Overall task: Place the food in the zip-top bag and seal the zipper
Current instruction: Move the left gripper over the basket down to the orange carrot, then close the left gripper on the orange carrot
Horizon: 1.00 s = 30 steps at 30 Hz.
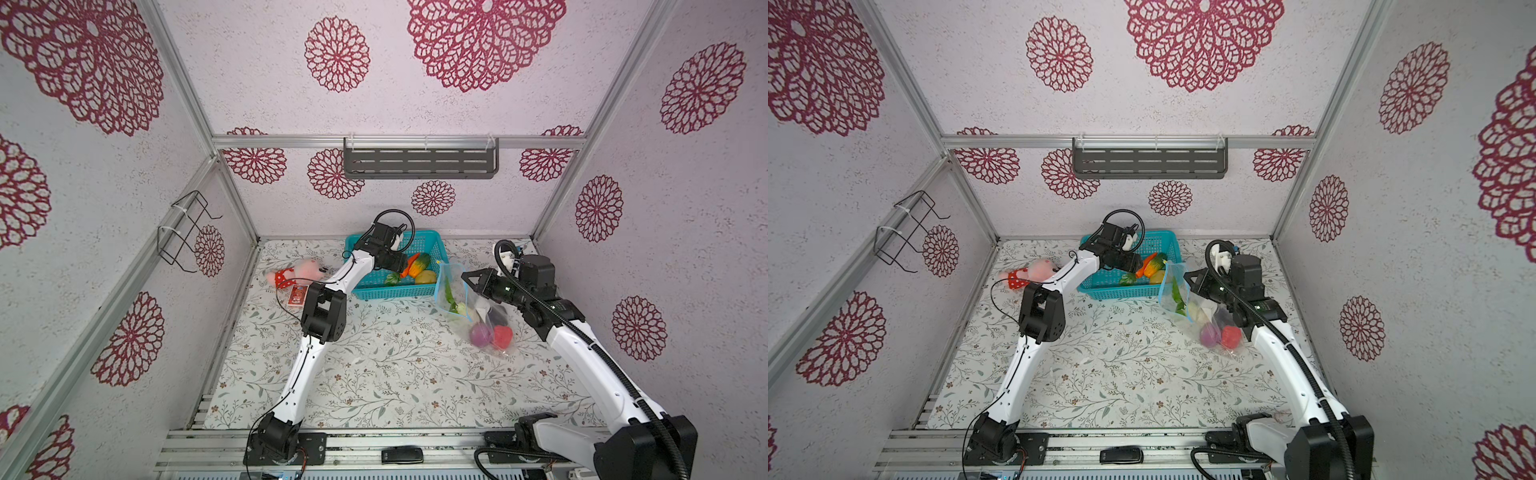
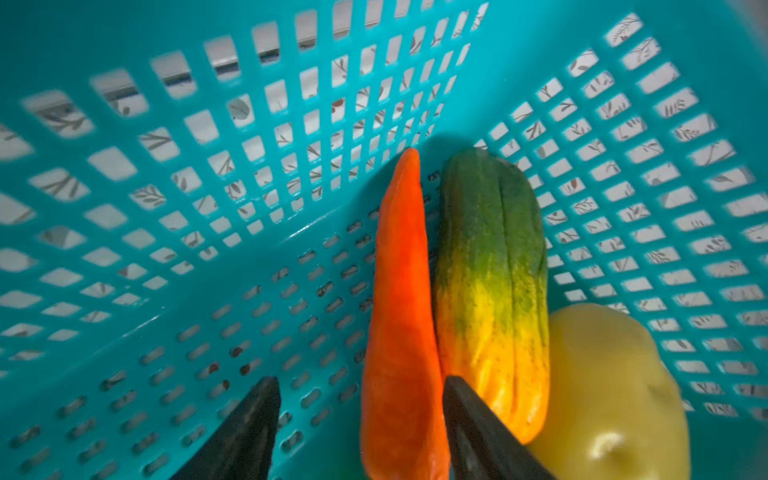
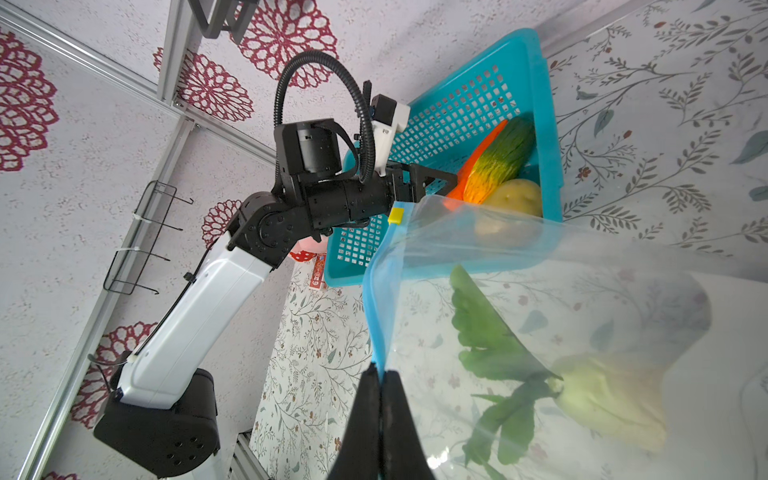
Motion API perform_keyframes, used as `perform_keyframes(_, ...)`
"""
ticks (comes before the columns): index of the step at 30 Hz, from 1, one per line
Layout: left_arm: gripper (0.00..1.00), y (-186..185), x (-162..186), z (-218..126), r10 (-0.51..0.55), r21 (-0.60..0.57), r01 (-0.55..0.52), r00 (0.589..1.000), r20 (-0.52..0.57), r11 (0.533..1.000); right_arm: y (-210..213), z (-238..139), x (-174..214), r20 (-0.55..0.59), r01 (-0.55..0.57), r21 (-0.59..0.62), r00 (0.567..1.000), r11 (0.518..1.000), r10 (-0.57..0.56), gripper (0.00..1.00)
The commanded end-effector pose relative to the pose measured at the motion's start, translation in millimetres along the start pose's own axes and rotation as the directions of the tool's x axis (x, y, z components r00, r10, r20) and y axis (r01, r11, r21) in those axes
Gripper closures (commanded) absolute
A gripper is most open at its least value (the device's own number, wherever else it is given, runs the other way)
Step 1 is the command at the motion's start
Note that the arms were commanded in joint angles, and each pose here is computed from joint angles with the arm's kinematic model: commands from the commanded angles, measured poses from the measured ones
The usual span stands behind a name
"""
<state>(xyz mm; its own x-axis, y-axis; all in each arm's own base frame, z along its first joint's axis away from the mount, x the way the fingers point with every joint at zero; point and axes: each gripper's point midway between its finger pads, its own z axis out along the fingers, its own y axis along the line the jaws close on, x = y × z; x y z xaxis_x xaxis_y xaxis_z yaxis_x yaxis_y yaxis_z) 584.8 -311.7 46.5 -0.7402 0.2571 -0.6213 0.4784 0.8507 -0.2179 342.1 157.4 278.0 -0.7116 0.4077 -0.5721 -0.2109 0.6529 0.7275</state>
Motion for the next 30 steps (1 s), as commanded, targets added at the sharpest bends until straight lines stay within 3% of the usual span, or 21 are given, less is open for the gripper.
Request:
perform_keyframes(1, 0.34, -8.2, -2.7, 8.4, 0.029, -0.006, -0.029, 0.999, 0.021, 1.000, 11.1, -2.4, -4.1, 0.015, 0.014, -0.041, 1.000, 0.999, -0.013, 1.00)
perform_keyframes(10, 0.24, -15.4, -1.4, 9.2, 0.063, -0.028, -0.063, 0.998, 0.015, 0.998, 8.6, -0.4, -1.7, 0.012, 0.004, -0.044, 1.000, 0.999, -0.003, 1.00)
perform_keyframes(15, 0.34, -9.8, -0.2, 9.2, 0.052, -0.053, -0.052, 0.999, 0.010, 0.997, 9.7, -1.1, -1.7, 0.012, 0.002, -0.048, 1.000, 0.999, -0.002, 1.00)
perform_keyframes(22, 0.56, -5.2, 3.2, -3.6, 0.044, -0.083, -0.044, 0.999, -0.007, 0.996, 10.2, -1.1, -2.0, 0.012, 0.005, -0.048, 1.000, 0.999, -0.005, 1.00)
perform_keyframes(30, 0.67, -5.8, -12.5, -39.7, 0.032, -0.095, -0.028, 0.998, 0.045, 0.995, 10.3, -0.6, -2.2, 0.012, 0.008, -0.049, 1.000, 0.999, -0.007, 1.00)
